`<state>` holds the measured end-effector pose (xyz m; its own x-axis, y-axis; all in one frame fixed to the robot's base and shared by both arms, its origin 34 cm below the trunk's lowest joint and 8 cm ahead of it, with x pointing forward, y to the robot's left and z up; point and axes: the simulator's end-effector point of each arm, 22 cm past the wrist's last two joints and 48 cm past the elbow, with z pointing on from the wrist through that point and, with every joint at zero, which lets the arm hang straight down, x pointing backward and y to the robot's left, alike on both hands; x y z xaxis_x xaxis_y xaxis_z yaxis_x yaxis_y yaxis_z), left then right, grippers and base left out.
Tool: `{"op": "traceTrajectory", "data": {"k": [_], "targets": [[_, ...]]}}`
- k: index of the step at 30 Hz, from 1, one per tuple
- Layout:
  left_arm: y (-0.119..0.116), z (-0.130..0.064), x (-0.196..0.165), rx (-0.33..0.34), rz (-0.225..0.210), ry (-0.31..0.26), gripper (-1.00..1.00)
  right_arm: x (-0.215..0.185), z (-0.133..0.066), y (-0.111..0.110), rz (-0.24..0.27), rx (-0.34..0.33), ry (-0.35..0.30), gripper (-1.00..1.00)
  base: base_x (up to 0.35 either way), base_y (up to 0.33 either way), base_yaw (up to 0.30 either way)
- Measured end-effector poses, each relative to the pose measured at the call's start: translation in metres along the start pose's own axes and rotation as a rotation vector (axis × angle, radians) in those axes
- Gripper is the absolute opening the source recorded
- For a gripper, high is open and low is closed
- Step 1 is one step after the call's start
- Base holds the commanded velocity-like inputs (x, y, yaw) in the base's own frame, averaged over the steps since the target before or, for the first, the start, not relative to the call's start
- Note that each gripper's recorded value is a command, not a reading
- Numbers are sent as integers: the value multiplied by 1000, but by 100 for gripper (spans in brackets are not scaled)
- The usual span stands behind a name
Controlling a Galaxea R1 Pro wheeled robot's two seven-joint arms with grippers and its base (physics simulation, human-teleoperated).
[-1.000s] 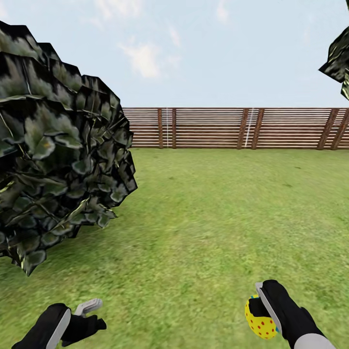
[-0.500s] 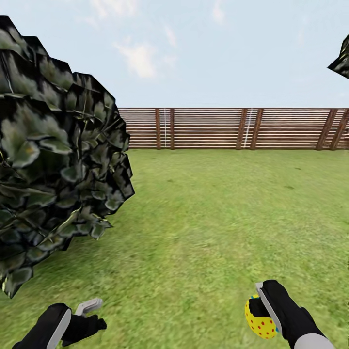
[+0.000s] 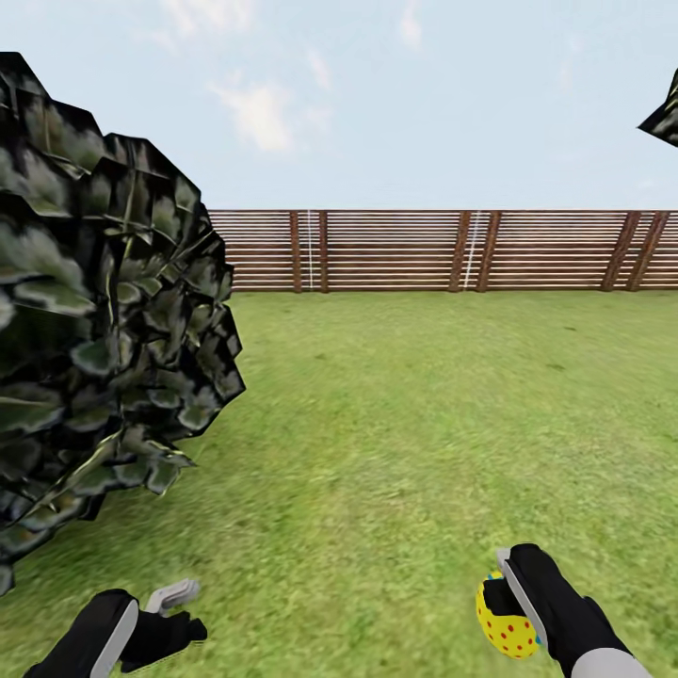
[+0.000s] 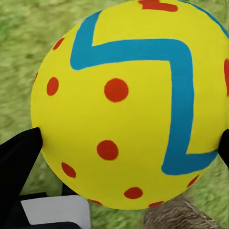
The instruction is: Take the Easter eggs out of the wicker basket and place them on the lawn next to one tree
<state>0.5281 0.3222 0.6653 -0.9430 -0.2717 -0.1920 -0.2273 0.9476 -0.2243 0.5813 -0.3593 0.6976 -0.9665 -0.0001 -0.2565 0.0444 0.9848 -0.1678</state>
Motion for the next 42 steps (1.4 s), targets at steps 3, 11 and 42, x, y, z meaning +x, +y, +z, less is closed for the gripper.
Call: {"op": "traceTrajectory", "data": {"k": [3,11,42], "targets": [[0,0,0,-1,0,0,100,0,0,0,0,-1,0,-100,335,0,0],[1,0,0,-1,-1,-1,100,0,0,1,2,-4,0,-100,335,0,0],[2,-1,-1,-3,-2,-2,100,1,1,3,4,-9,3,-100,336,0,-132]]}}
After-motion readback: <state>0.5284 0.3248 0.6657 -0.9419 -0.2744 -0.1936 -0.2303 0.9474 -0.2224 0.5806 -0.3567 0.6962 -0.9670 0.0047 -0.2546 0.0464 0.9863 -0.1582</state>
